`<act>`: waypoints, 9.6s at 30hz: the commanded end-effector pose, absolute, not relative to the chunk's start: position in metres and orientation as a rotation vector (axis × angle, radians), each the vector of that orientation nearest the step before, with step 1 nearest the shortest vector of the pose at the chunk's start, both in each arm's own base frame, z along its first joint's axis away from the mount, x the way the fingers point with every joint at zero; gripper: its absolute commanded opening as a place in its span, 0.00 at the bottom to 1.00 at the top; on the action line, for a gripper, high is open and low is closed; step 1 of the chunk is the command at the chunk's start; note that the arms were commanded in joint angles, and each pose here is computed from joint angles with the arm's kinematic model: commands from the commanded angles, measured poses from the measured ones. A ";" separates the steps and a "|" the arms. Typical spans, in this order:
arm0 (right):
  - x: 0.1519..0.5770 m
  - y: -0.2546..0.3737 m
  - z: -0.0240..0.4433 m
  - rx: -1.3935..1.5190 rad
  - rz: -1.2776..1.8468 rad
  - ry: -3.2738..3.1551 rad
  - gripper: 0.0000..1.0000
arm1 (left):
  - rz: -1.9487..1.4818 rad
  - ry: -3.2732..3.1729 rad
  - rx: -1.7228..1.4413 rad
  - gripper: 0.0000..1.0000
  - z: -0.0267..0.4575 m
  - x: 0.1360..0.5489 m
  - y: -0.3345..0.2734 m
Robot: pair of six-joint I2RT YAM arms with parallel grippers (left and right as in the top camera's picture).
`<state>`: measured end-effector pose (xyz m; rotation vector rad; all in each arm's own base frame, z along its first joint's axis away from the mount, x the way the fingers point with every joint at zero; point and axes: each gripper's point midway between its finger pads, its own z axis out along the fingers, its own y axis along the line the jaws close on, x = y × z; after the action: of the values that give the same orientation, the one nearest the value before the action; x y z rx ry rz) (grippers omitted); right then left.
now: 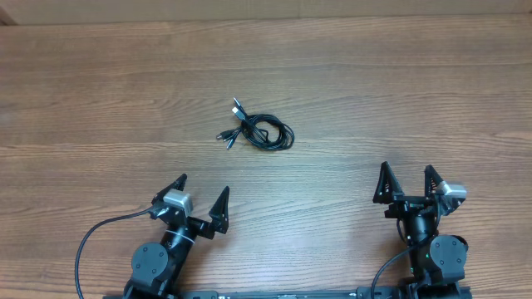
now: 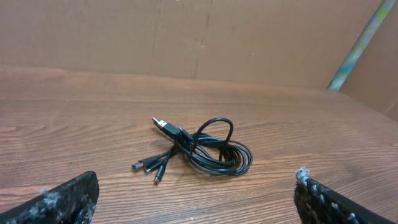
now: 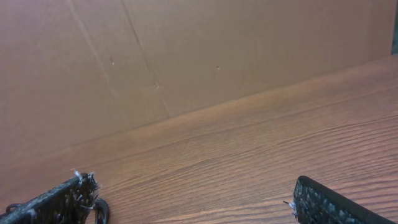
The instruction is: Untangle cables
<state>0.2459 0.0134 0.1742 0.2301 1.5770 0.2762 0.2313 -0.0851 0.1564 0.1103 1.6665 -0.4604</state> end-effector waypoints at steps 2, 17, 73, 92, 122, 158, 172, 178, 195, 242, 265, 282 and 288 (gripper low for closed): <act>0.246 0.015 0.172 0.219 0.275 1.576 1.00 | -0.435 1.662 0.115 1.00 0.156 0.232 -0.083; 0.246 0.015 0.172 0.219 0.275 1.576 1.00 | -0.435 1.662 0.115 1.00 0.156 0.232 -0.083; 0.246 0.015 0.172 0.219 0.275 1.576 1.00 | -0.434 1.662 0.115 0.99 0.156 0.232 -0.083; 0.246 0.015 0.172 0.219 0.275 1.576 1.00 | -0.435 1.662 0.115 1.00 0.156 0.232 -0.083; 0.246 0.015 0.172 0.219 0.275 1.576 1.00 | -0.435 1.662 0.115 0.99 0.156 0.232 -0.083; 0.246 0.015 0.172 0.219 0.275 1.576 1.00 | -0.419 1.659 0.100 0.99 0.156 0.233 -0.079; 0.246 0.015 0.172 0.219 0.275 1.576 1.00 | -0.366 1.655 0.103 1.00 0.157 0.235 -0.074; 0.246 0.015 0.172 0.219 0.275 1.576 1.00 | -0.360 1.653 0.110 0.99 0.157 0.235 -0.074; 0.246 0.015 0.172 0.219 0.275 1.576 1.00 | -0.350 1.669 0.120 1.00 0.169 0.230 -0.073; 0.246 0.015 0.172 0.219 0.275 1.576 1.00 | -0.701 2.512 0.446 1.00 0.265 0.237 -0.151; 0.246 0.015 0.172 0.219 0.275 1.576 1.00 | -0.743 2.835 0.287 0.04 0.185 0.273 -0.166; 0.246 0.015 0.172 0.219 0.275 1.576 1.00 | -0.482 2.939 -0.038 0.90 0.155 0.276 -0.135; 0.246 0.015 0.172 0.219 0.275 1.576 1.00 | -0.457 3.006 -0.053 0.89 0.130 0.261 -0.130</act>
<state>0.2459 0.0134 0.1742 0.2298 1.5770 0.2765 0.2679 -0.1336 0.1463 -0.0067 2.9608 -0.4834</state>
